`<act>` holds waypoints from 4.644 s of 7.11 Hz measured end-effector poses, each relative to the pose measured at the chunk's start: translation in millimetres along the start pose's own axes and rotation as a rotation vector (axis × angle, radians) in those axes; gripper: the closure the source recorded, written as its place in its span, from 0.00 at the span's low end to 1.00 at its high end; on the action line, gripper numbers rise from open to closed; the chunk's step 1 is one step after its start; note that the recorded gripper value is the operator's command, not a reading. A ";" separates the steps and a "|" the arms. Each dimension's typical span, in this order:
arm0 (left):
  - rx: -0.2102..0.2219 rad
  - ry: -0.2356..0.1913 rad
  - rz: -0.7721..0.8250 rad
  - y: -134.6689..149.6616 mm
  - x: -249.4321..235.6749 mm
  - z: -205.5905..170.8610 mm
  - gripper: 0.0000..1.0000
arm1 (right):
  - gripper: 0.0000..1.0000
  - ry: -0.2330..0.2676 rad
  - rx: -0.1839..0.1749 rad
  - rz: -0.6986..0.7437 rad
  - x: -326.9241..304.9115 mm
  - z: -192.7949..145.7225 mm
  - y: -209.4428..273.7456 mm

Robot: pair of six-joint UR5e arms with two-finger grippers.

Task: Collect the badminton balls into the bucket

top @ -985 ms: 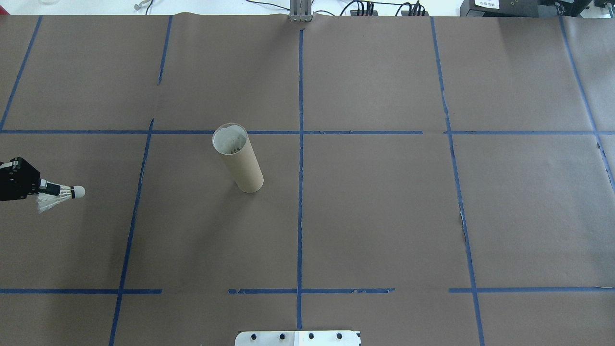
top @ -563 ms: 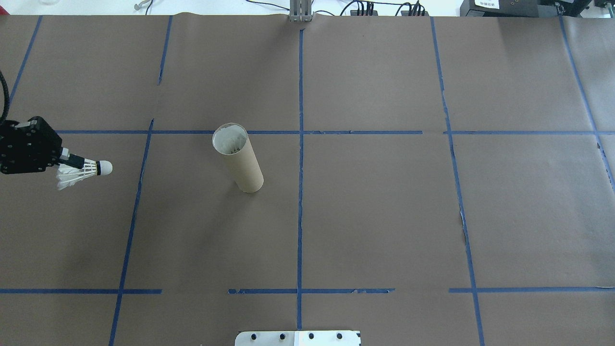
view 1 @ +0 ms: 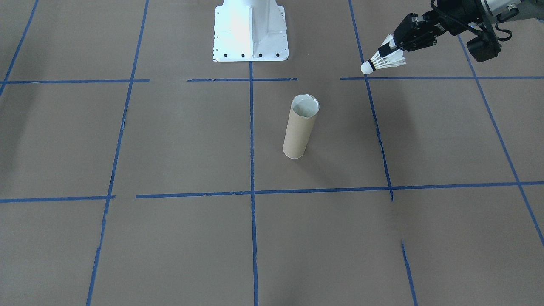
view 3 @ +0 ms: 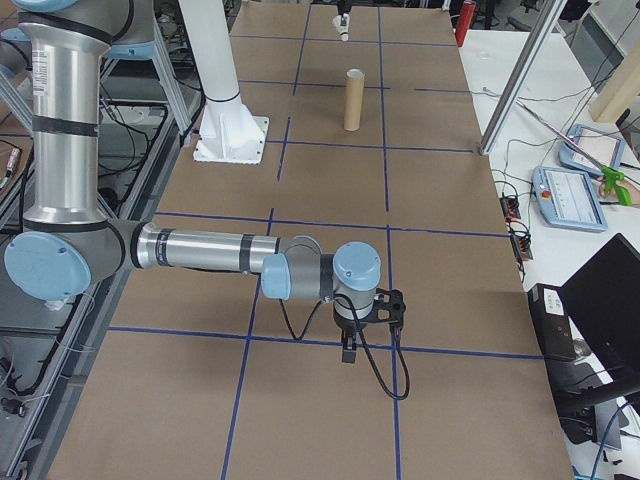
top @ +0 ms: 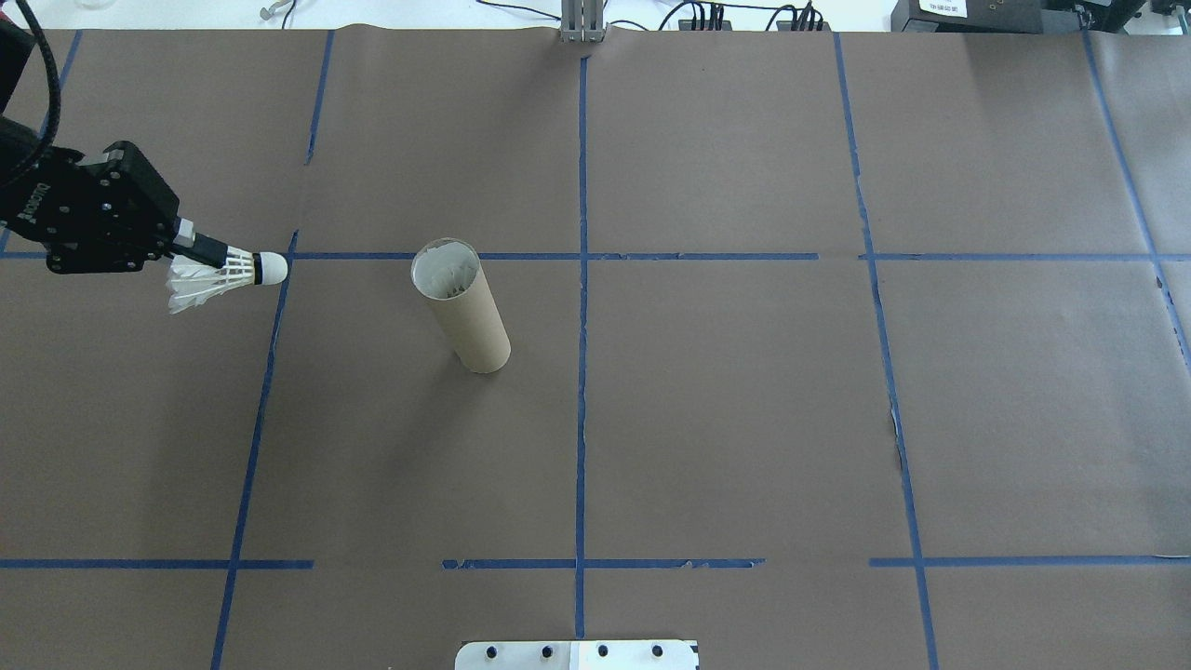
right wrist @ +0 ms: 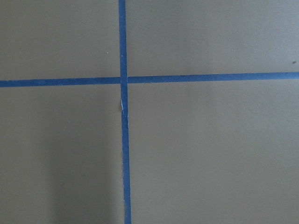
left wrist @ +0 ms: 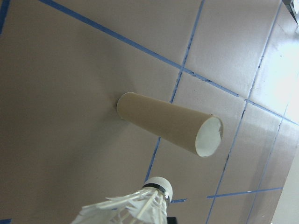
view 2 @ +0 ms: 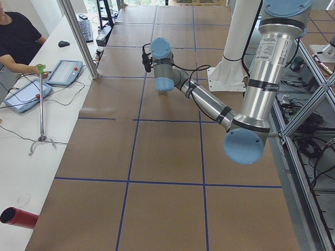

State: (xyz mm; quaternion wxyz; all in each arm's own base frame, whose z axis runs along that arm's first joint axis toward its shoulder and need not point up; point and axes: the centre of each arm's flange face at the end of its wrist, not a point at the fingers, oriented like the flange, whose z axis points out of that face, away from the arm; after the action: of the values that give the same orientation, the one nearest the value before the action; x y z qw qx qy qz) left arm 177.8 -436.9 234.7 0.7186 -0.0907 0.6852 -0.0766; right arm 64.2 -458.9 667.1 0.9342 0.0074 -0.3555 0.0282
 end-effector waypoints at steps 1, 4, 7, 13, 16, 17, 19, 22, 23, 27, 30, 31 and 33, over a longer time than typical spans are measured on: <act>-0.001 0.012 0.030 0.1 26.3 3.1 1.00 | 0.00 0.000 0.000 0.000 0.0 0.0 0.0; 0.001 0.043 0.128 -7.3 85.2 13.2 1.00 | 0.00 0.000 0.000 0.000 0.0 0.0 0.0; 0.034 0.039 0.235 -8.8 119.6 22.7 1.00 | 0.00 0.000 0.000 0.000 0.0 0.0 0.0; 0.173 -0.088 0.451 12.6 156.3 51.7 1.00 | 0.00 0.000 0.000 0.000 0.0 0.0 0.0; 0.244 -0.239 0.468 40.4 187.7 76.9 1.00 | 0.00 0.000 0.000 0.000 0.0 0.0 0.0; 0.266 -0.325 0.468 51.2 201.1 90.2 1.00 | 0.00 0.000 0.000 0.000 0.0 0.0 0.0; 0.261 -0.482 0.440 62.3 213.4 103.9 1.00 | 0.00 0.000 0.000 0.000 0.0 0.0 0.0; 0.202 -0.650 0.340 49.2 222.1 132.1 1.00 | 0.00 0.000 0.000 0.000 0.0 0.0 0.0; 0.175 -0.688 0.350 44.8 225.5 140.8 1.00 | 0.00 0.000 0.000 0.000 0.0 0.0 0.0; 0.101 -0.982 0.416 41.9 269.0 216.4 1.00 | 0.00 0.000 0.000 0.000 0.0 0.0 0.0; 0.013 -1.109 0.488 20.1 250.5 236.6 1.00 | 0.00 0.000 0.000 0.000 0.0 0.0 0.0; -0.003 -1.135 0.495 14.5 238.5 238.5 1.00 | 0.00 0.000 0.000 0.000 0.0 0.0 0.0; -0.019 -1.153 0.496 9.1 224.1 240.3 1.00 | 0.00 0.000 0.000 0.000 0.0 0.0 0.0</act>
State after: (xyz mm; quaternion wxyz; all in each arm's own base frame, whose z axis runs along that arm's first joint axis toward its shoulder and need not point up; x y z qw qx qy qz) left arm 428.7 -474.4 25.7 0.9682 0.0379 0.1886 0.1600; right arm 64.2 -458.9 667.1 0.9343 0.0075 -0.3554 0.0281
